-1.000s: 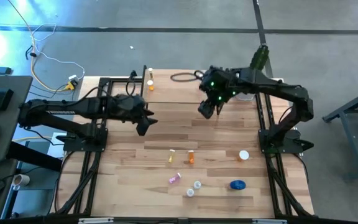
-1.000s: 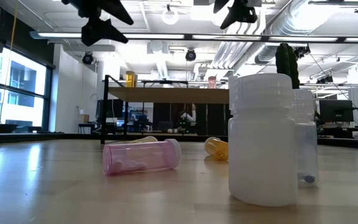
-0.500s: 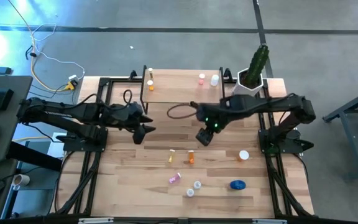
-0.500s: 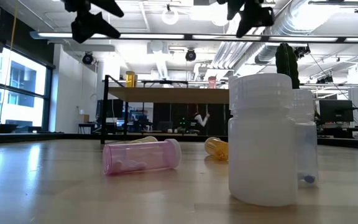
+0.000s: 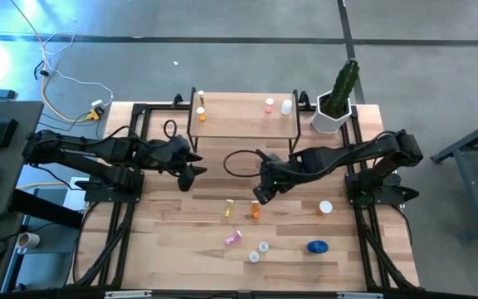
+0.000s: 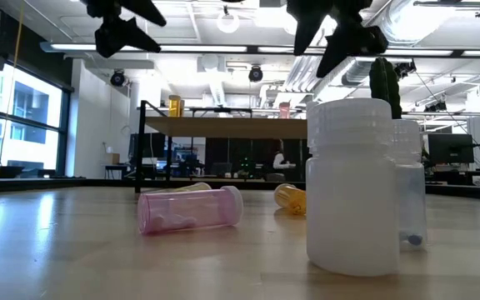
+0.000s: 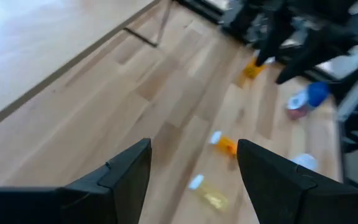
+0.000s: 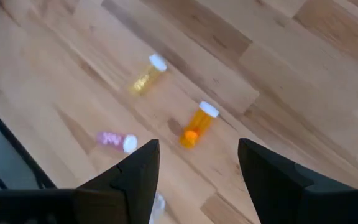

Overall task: Pick and place medicine bottles onto shelf by color
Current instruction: Put the orange pill bottle on the shelf

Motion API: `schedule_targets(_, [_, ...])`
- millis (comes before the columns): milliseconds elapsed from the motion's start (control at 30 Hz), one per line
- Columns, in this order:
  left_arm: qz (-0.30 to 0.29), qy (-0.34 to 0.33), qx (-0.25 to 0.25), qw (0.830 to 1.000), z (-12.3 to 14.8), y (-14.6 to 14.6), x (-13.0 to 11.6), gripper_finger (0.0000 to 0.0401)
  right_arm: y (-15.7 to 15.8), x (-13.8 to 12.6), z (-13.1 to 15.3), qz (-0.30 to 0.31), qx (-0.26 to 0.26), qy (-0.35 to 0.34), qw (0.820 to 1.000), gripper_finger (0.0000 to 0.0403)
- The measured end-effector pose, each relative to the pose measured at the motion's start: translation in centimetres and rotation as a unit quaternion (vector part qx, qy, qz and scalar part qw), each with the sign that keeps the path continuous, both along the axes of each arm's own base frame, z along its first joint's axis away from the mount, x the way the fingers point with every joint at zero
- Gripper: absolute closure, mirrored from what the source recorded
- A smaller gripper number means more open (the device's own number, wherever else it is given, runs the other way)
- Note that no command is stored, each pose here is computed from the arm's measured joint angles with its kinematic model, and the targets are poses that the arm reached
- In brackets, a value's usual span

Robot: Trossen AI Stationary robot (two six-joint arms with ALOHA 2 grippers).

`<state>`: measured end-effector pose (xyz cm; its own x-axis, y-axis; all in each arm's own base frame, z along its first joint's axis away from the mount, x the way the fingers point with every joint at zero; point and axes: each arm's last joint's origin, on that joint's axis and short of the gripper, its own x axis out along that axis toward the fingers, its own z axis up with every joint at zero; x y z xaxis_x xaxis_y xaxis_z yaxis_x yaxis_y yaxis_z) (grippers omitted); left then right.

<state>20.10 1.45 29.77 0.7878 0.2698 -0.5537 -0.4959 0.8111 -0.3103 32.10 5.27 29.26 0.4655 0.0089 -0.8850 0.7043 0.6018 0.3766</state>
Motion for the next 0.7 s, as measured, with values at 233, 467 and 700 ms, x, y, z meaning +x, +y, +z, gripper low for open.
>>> schedule_targets(233, [0.035,0.040,0.025,0.998,-0.6,0.2,-0.5,0.0174,0.2,0.5,-1.4,-0.042,0.001,-0.034,0.999,0.0194])
schedule_targets(467, [0.018,0.070,0.035,0.997,-0.7,0.2,-1.4,0.0174,0.4,1.7,0.1,-0.042,0.018,-0.106,0.993,0.0194])
schedule_targets(700, [-0.006,0.047,0.056,0.997,0.6,0.1,-2.2,0.0174,0.6,2.7,1.3,-0.045,0.038,-0.141,0.988,0.0194])
